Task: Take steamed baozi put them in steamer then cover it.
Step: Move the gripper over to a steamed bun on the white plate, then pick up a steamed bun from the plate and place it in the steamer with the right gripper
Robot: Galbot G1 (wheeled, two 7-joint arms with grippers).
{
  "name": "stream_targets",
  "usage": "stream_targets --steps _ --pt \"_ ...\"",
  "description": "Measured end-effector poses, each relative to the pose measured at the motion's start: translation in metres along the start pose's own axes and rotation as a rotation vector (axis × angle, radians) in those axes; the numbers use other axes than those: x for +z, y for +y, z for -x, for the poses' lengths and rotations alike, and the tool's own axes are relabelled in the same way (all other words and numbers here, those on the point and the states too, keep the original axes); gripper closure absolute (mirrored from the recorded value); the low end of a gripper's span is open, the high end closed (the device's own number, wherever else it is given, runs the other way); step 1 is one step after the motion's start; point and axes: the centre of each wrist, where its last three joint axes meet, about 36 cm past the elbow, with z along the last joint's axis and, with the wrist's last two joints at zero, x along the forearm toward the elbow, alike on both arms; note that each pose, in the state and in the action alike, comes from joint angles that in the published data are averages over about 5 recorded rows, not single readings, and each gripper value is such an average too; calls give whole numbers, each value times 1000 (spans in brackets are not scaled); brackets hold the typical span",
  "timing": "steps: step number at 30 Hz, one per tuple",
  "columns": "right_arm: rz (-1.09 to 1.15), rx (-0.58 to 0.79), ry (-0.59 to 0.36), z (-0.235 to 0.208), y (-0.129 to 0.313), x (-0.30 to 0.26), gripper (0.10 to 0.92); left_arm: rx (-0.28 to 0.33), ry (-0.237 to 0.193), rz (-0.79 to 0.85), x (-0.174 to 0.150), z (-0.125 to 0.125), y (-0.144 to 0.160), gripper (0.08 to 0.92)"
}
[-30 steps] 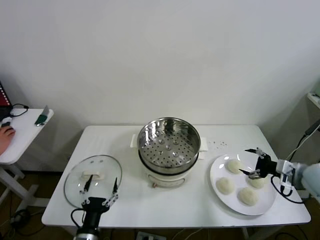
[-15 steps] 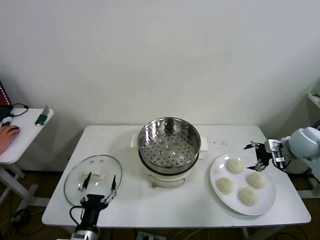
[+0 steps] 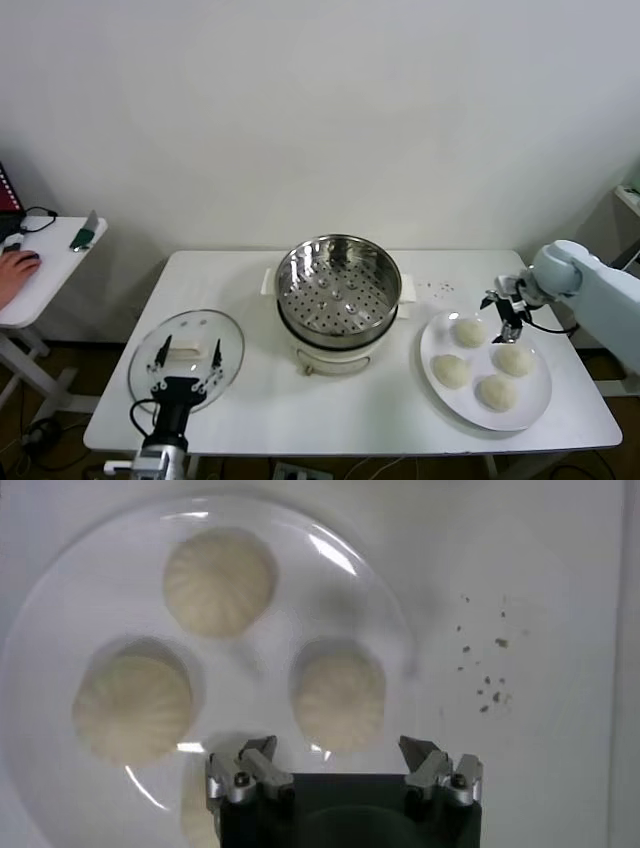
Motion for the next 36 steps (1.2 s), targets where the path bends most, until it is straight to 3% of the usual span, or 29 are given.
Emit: stream_targets --steps 15,25,36 --pt "-40 -53 29 29 -19 -22 201 -30 7 -7 1 6 4 177" --pt "-59 -67 42 33 -22 -25 314 -36 9 -8 1 6 4 177" --pt "-96 -59 48 19 -26 -25 344 -39 9 -11 0 5 5 177"
